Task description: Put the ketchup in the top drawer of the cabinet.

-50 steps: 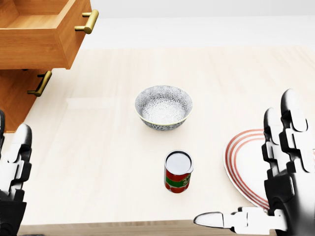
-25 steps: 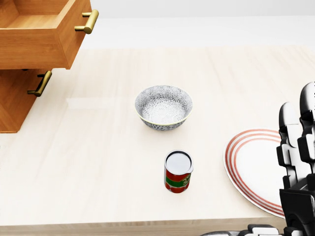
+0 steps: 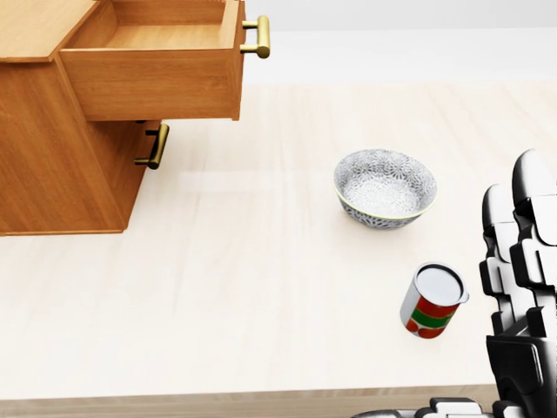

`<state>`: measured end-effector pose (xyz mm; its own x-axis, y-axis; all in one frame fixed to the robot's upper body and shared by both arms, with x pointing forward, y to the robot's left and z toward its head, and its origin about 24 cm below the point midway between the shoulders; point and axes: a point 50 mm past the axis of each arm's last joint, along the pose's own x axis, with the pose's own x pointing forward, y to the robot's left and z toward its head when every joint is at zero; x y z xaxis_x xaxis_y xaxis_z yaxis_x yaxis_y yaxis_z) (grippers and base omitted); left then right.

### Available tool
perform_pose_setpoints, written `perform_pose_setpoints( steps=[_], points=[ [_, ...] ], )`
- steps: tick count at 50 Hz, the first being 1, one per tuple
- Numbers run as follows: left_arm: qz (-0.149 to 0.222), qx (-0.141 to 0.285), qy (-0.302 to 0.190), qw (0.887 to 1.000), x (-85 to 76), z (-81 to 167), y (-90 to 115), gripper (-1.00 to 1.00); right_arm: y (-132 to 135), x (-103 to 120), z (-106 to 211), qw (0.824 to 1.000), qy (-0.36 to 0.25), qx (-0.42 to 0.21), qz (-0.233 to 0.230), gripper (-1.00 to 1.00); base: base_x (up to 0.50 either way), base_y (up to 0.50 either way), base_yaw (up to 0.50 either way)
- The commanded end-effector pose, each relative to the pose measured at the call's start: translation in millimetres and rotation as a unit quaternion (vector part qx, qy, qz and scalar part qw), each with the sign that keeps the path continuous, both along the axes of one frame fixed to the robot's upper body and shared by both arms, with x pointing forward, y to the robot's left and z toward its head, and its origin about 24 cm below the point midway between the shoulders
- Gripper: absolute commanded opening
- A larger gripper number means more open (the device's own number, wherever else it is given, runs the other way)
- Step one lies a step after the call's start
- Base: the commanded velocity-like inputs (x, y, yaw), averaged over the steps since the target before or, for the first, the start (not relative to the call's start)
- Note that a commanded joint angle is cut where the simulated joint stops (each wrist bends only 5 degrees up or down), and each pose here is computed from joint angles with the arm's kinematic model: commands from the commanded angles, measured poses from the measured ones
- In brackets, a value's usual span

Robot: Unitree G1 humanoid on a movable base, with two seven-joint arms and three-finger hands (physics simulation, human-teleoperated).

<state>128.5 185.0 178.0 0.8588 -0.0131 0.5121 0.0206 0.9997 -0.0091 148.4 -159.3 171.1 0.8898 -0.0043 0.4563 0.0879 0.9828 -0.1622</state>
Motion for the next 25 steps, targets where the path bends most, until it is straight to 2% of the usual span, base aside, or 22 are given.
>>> perform_pose_setpoints(
  steps=[1,25],
  points=[
    [0.001,0.001,-0.002,1.0,0.0,0.6,0.2,1.0,0.2,0.9,-1.3,1.0,0.003,-0.001,0.001,1.0,0.0,0.5,0.0],
    [0.003,0.001,0.003,1.0,1.3,-0.9,-0.3,1.0,-1.4,2.1,-3.8,1.0,0.009,0.003,-0.001,1.0,0.0,0.5,0.0]
  ],
)
